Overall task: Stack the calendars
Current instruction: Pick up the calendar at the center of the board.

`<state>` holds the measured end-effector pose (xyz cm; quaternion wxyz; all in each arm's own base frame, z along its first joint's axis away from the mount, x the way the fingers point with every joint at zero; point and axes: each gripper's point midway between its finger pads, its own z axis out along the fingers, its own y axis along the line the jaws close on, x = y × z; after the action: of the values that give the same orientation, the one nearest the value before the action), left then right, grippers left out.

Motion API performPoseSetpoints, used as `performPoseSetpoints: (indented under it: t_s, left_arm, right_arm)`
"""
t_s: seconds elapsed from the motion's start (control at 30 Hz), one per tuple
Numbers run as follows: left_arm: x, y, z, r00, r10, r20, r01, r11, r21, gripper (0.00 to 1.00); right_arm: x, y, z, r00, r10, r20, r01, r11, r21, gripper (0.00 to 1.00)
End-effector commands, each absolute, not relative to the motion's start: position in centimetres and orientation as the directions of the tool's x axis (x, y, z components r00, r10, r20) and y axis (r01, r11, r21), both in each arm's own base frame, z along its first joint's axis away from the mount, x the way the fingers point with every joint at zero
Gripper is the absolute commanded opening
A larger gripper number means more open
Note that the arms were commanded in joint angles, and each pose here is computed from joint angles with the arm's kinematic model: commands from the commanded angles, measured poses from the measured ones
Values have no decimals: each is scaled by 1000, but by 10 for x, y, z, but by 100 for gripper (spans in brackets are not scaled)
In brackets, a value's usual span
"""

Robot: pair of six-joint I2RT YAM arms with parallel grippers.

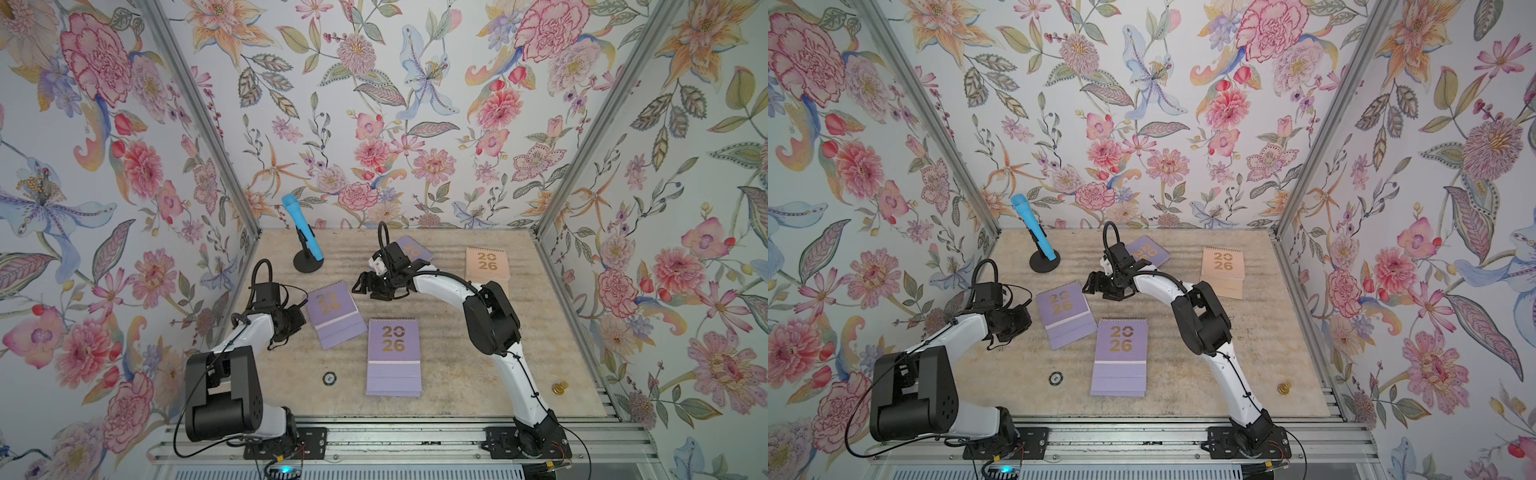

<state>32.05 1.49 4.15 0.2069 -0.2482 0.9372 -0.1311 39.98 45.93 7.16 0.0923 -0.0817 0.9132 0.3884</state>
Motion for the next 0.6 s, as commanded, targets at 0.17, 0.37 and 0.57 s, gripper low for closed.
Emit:
performPoseSetpoints:
  t_s: [0.17,0.37,0.57]
  left_arm:
    - [322,13,26,-815,-495,-301,-384,851,-359,0]
    - [321,8,17,-823,-495,-278,-382,845,-375,0]
    - [315,5,-1,-838,-491,-236,-388,842,-375,0]
  right_arm:
    - [385,479,51,-983,-115,-146,-185,682,707,81]
    - [373,487,33,-985,-135,-107,-171,686,707,82]
    - [360,499,22,-983,-165,-76,-169,676,717,82]
